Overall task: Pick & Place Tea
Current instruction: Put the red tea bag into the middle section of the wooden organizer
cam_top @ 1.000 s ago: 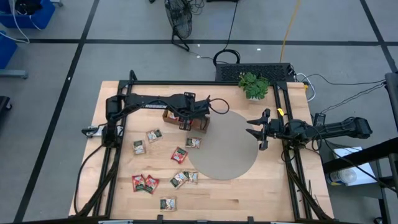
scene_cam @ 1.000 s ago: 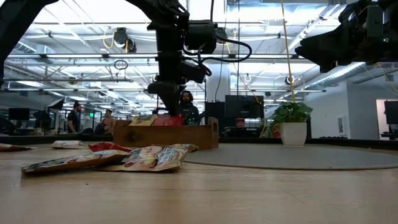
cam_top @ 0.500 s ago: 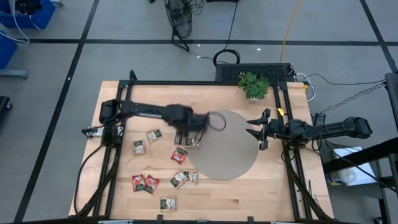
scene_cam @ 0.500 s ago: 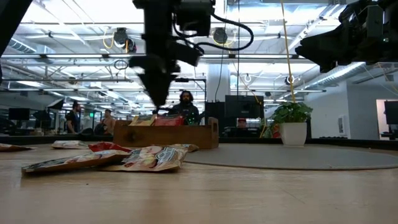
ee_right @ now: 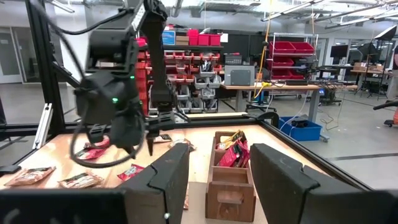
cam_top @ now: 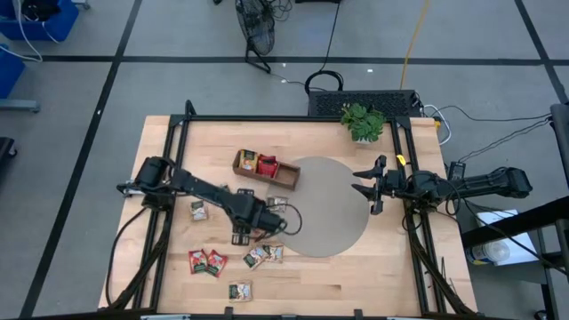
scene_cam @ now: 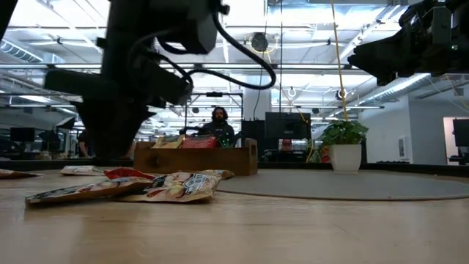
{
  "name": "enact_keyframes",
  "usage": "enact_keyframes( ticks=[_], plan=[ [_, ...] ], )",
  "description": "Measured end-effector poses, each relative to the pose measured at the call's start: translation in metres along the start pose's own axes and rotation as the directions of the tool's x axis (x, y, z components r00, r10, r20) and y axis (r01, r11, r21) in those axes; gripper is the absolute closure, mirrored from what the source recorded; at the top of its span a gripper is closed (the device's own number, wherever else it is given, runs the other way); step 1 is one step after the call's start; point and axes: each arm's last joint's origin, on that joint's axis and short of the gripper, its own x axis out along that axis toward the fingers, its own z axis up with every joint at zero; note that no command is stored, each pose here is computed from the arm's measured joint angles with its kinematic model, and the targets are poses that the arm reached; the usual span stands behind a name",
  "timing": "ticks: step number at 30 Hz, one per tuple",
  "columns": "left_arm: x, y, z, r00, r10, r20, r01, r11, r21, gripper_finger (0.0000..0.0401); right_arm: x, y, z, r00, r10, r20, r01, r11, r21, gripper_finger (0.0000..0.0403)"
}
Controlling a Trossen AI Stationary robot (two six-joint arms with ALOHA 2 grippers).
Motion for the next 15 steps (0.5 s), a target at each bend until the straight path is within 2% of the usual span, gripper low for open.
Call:
enact_keyframes(
  ticks=[7, 11, 15],
  plan=[
    [-0.003, -0.029, 0.002, 0.994, 0.004, 0.107, -0.013, 0.996, 0.088, 0.0214, 0.000, 0.000, 0.000, 1.000, 0.000, 0.000, 0.000, 1.000, 0.000, 0.0248],
    [-0.002, -0.042, 0.005, 0.970, 0.093, 0.223, -0.124, 0.984, 0.128, 0.0214, 0.000, 0.000, 0.000, 1.000, 0.000, 0.000, 0.000, 1.000, 0.000, 0.0248],
    [0.009, -0.047, 0.001, 0.962, 0.133, 0.239, -0.175, 0.971, 0.165, 0.0214, 0.000, 0.000, 0.000, 1.000, 0.000, 0.000, 0.000, 1.000, 0.000, 0.0248]
  ],
)
